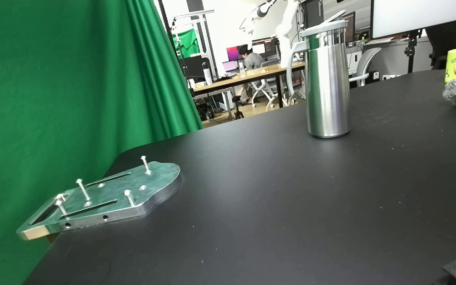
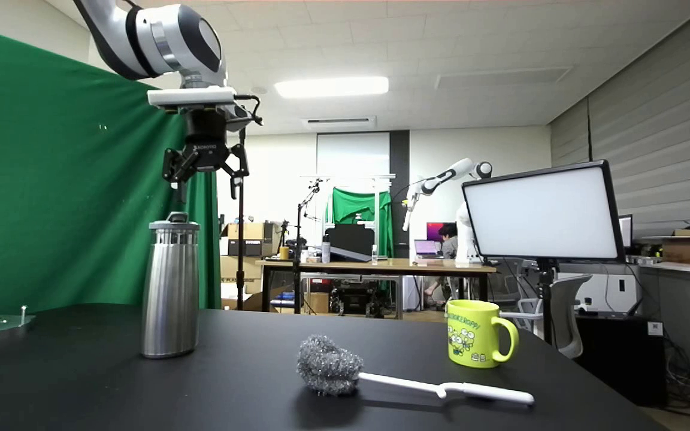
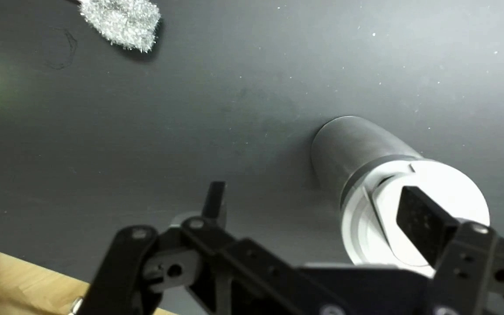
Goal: Close the silver flask
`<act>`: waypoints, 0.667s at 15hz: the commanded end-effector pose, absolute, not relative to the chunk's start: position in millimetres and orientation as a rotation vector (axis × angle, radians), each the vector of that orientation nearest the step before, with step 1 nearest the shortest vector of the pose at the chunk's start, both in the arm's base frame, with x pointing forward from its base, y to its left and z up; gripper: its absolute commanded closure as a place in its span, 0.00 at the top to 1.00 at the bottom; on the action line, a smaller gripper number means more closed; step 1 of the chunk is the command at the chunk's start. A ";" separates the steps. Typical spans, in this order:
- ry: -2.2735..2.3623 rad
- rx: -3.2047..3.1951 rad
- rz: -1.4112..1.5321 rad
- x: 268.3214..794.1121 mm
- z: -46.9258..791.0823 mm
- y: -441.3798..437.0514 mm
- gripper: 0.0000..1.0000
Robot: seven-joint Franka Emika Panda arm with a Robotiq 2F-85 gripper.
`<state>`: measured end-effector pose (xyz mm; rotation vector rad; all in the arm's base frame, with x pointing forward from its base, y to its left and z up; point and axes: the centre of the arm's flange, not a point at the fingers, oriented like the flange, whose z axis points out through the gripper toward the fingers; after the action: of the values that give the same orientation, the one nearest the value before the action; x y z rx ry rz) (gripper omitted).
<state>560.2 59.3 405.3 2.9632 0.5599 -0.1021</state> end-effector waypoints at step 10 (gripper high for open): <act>0.554 2.982 -0.102 566.7 398.8 64.7 1.00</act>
<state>564.1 64.6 393.0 2.9816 0.5649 -0.0991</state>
